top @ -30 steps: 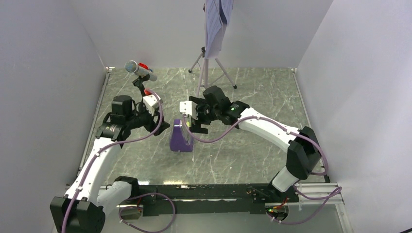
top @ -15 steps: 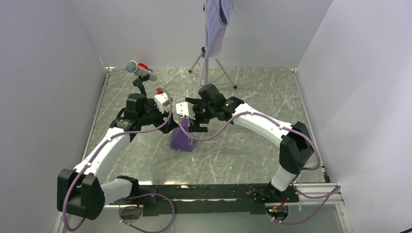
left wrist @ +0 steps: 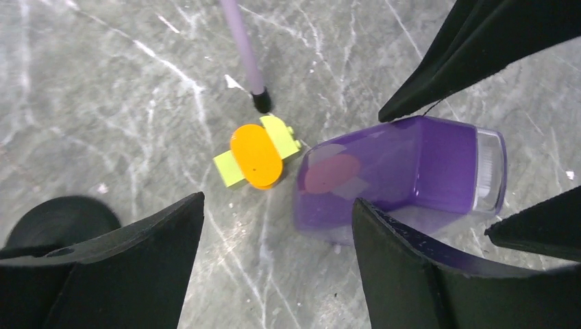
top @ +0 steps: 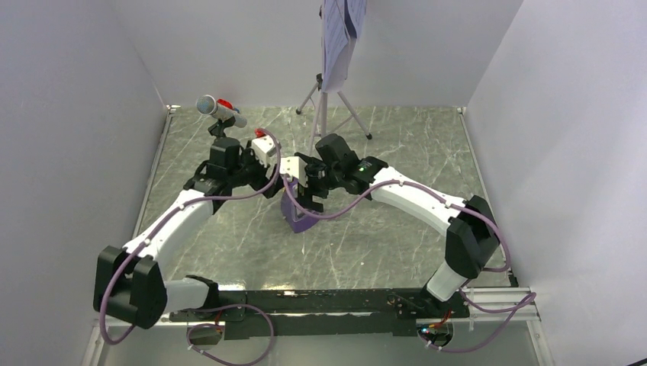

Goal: Pack up the instrument practice props

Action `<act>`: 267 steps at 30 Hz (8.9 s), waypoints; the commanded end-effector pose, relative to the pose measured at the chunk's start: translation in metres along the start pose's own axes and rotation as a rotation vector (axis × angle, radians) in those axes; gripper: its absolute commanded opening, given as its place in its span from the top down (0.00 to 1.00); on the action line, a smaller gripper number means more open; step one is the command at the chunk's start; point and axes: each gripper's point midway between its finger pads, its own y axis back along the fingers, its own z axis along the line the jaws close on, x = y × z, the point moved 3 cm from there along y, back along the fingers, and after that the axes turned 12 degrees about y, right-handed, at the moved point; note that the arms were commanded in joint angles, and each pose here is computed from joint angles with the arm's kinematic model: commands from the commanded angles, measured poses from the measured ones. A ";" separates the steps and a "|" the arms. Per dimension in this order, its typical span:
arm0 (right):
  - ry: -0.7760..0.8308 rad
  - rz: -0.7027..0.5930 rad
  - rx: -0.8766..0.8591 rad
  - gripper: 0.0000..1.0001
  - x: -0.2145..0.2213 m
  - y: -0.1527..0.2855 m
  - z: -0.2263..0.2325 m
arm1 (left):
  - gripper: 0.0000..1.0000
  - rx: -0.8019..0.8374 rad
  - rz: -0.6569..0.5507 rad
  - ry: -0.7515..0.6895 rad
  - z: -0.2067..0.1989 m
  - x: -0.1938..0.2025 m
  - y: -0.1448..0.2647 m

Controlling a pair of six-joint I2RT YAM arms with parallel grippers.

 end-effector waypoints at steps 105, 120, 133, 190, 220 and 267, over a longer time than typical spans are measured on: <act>-0.365 -0.086 0.220 1.00 0.111 0.125 0.021 | 0.28 0.386 0.222 -0.591 -0.091 0.048 -0.128; -0.373 -0.108 0.225 1.00 0.104 0.127 0.013 | 0.65 0.278 0.210 -0.547 -0.085 0.049 -0.121; -0.371 -0.124 0.230 1.00 0.097 0.131 0.003 | 0.12 0.240 0.168 -0.474 -0.086 0.044 -0.108; -0.710 -0.201 0.420 0.00 0.095 0.187 -0.020 | 0.61 0.623 0.132 -0.468 -0.142 -0.017 -0.053; -0.748 -0.221 0.372 0.00 0.095 0.182 -0.037 | 0.99 -0.510 0.096 -0.065 0.046 -0.003 0.155; -0.711 -0.231 0.326 0.00 0.105 0.170 -0.039 | 0.11 -0.808 -0.224 0.030 0.115 -0.015 0.265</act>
